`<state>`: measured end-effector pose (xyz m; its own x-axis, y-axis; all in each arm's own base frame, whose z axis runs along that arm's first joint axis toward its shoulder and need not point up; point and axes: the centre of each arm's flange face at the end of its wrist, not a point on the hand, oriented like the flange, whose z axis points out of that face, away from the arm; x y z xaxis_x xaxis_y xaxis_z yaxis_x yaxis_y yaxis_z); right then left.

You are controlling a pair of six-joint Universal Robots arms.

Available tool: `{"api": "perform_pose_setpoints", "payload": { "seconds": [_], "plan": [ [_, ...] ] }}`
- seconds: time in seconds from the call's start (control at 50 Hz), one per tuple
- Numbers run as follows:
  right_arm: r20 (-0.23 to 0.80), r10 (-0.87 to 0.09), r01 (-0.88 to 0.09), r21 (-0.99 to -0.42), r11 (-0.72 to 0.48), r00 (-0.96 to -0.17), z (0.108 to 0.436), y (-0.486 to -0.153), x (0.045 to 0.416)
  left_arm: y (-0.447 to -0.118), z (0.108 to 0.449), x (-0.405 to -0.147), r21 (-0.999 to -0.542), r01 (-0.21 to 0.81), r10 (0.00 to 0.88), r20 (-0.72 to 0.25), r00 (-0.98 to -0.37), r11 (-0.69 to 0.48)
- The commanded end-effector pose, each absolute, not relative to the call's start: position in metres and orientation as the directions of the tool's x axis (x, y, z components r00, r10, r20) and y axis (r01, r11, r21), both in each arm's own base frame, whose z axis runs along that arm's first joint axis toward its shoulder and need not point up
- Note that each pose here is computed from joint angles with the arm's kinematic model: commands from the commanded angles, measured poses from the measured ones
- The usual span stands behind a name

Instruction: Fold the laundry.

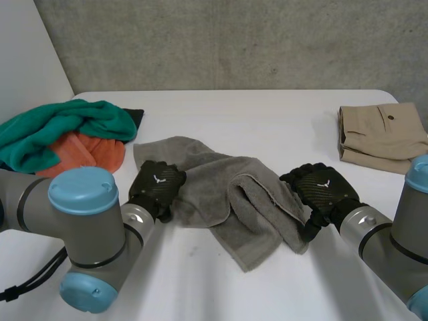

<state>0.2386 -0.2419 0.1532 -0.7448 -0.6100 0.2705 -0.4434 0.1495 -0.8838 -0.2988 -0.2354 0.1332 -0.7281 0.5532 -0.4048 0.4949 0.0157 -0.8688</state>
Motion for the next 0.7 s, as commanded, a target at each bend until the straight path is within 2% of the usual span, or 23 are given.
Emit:
{"api": "perform_pose_setpoints", "payload": {
  "seconds": [0.02, 0.18, 0.3, 0.46, 0.6, 0.7],
  "plan": [
    [0.270, -0.610, -0.444, -0.883, 0.151, -0.745, 0.153, -0.242, 0.238, -0.227, 0.126, -0.303, -0.866, 0.499, 0.594, -0.393, -0.702, 0.016],
    [0.270, -0.611, -0.444, -0.883, 0.151, -0.744, 0.152, -0.241, 0.239, -0.231, 0.119, -0.308, -0.864, 0.504, 0.598, -0.398, -0.696, 0.012],
    [0.270, -0.610, -0.444, -0.883, 0.151, -0.745, 0.152, -0.242, 0.238, -0.248, 0.111, -0.315, -0.867, 0.498, 0.586, -0.399, -0.705, 0.008],
    [0.253, -0.600, -0.431, -0.886, 0.171, -0.759, 0.151, -0.251, 0.239, -0.267, 0.126, -0.317, -0.883, 0.469, 0.543, -0.401, -0.737, -0.016],
    [0.184, -0.614, -0.407, -0.880, 0.245, -0.768, 0.143, -0.262, 0.246, -0.259, 0.196, -0.307, -0.919, 0.375, 0.481, -0.387, -0.787, -0.124],
    [0.178, -0.601, -0.403, -0.877, 0.262, -0.779, 0.152, -0.275, 0.245, -0.251, 0.241, -0.294, -0.935, 0.300, 0.436, -0.355, -0.827, -0.191]
  ]
}}
